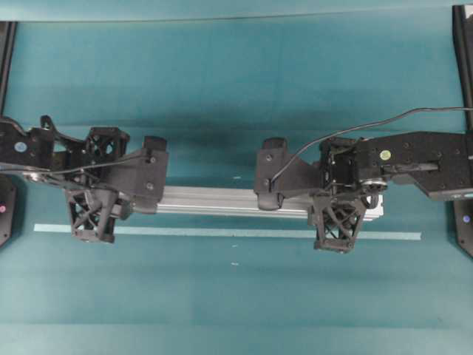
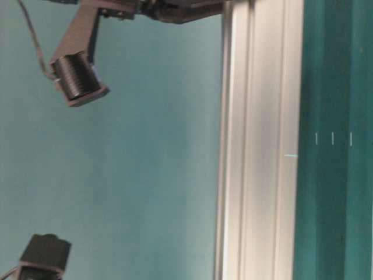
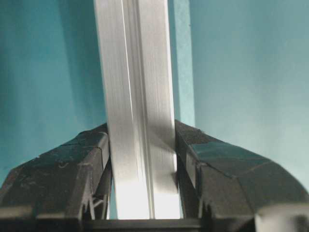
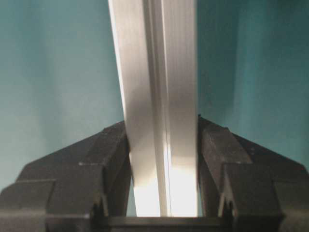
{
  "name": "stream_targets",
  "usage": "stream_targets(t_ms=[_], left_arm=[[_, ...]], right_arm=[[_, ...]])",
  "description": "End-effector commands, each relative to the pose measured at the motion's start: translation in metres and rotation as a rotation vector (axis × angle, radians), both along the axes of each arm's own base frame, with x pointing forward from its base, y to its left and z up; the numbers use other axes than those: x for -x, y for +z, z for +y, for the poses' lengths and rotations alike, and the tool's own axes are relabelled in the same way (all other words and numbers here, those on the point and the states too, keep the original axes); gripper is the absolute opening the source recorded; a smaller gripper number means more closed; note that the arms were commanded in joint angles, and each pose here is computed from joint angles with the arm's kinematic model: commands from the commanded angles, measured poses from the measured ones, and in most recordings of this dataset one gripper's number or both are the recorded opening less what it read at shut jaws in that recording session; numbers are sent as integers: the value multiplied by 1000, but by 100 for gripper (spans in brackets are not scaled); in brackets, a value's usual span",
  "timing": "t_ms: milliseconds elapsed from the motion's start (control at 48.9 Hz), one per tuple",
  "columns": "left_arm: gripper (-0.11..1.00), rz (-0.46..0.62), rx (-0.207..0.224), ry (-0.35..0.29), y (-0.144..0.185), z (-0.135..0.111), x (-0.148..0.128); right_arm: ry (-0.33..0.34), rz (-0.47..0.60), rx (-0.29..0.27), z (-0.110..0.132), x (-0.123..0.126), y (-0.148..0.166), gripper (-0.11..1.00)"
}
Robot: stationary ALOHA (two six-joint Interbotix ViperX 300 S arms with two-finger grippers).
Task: Lift the metal rail with both hands.
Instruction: 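Set the rail down straight beside the light strip, holding with both grippers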
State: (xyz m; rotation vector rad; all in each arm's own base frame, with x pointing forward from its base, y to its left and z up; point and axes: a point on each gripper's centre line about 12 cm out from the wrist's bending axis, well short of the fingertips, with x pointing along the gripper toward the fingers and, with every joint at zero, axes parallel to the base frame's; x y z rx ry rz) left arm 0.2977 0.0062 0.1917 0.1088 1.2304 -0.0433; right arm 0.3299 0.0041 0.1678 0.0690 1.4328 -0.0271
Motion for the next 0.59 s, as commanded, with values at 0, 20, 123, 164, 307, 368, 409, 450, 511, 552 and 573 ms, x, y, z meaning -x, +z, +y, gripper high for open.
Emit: stream_targets(t_ms=[0, 20, 123, 164, 307, 368, 409, 450, 511, 552, 573], left_arm=[[32, -17, 0, -1, 0, -1, -4], [32, -18, 0, -3, -2, -1, -5], [30, -15, 2, 1, -14, -1, -7], [30, -14, 2, 0, -18, -1, -8], [30, -15, 3, -2, -30, -1, -11], [30, -14, 2, -5, -33, -1, -12], [30, -17, 2, -7, -35, -2, -12], [30, -15, 4, -3, -37, -2, -13], [30, -17, 4, -4, -39, -2, -14], [30, -19, 4, -3, -41, -2, -14], [30, -20, 5, -2, -42, -2, -15]], right_arm=[[19, -8, 5, 1, 0, -3, 39], [22, -11, 5, 1, -1, -4, 39], [28, -17, 7, 1, 0, -9, 39], [28, -20, 6, 1, -1, -11, 39], [40, -21, 8, 1, -1, -21, 39], [49, -13, 9, 1, 0, -24, 39], [55, -10, 10, 1, 1, -26, 39], [59, -7, 8, 2, 1, -28, 40], [62, -9, 9, 2, 2, -30, 39], [61, -14, 8, 3, 2, -32, 39], [61, -14, 9, 2, 2, -32, 39]])
